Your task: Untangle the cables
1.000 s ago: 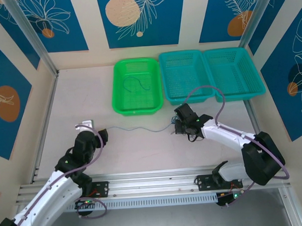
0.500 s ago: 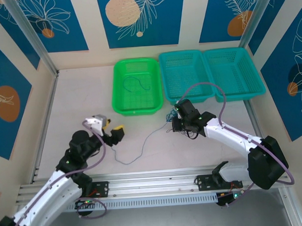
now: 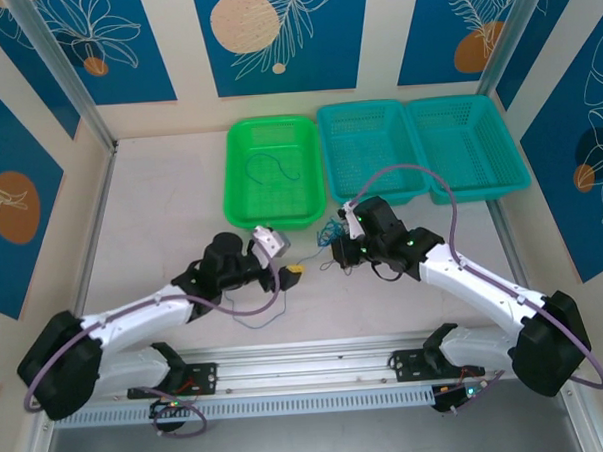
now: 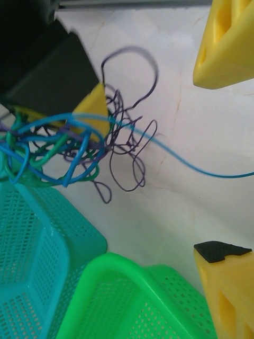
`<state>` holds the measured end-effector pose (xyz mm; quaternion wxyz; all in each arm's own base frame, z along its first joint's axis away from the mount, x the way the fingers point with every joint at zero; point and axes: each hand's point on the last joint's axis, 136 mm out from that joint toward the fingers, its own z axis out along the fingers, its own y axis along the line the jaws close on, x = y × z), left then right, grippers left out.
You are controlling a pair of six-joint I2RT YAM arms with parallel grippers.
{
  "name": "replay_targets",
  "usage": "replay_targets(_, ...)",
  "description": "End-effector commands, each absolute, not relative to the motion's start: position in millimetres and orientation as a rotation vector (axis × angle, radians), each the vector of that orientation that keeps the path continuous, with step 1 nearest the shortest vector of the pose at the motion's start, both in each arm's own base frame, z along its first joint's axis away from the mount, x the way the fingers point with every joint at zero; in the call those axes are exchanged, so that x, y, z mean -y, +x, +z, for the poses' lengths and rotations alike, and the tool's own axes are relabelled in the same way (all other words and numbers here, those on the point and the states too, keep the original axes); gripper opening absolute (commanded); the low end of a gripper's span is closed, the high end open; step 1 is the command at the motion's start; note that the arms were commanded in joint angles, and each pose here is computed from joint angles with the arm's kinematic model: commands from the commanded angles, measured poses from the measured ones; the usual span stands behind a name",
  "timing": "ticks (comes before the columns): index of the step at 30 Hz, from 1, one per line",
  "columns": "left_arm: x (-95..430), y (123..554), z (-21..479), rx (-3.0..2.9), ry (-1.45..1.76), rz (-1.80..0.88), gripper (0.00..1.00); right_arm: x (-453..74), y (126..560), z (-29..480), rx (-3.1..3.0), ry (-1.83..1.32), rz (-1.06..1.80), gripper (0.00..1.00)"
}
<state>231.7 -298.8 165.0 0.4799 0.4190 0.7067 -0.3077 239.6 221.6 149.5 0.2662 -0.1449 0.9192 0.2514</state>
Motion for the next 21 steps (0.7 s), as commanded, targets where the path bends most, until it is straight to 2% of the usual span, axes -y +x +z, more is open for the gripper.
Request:
replay_targets(1,321,242,185,-1.622,1.048,-0.771,0.75,-237,232,172,-2.402,-0.490,0.769,0.02)
replay_targets(8,353,226,186,-1.558,1.119,-0.957,0.74,-237,232,171,-2.409,-0.469,0.772,0.03)
replay_targets(10,357,227,184,-1.569,1.119,-0.956,0.62,-239,231,170,-2.410,-0.470,0.786,0.02)
replay_targets(11,358,228,182,-1.582,1.118,-0.950,0.50,-239,231,169,-2.410,-0.467,0.787,0.03)
replay_targets(13,358,232,179,-1.606,1.110,-0.934,0.17,-237,232,166,-2.416,-0.448,0.769,0.03)
replay_targets(14,358,233,179,-1.616,1.100,-0.925,0.03,-233,235,163,-2.424,-0.421,0.741,0.05)
replay_targets(15,356,236,179,-1.627,1.077,-0.911,0.00,-229,237,159,-2.433,-0.393,0.710,0.06)
replay_targets(17,349,242,184,-1.648,1.012,-0.880,0.00,-217,245,148,-2.451,-0.319,0.623,0.09)
replay_targets(21,328,250,205,-1.660,0.841,-0.847,0.00,-159,262,108,-2.551,0.046,0.317,0.10)
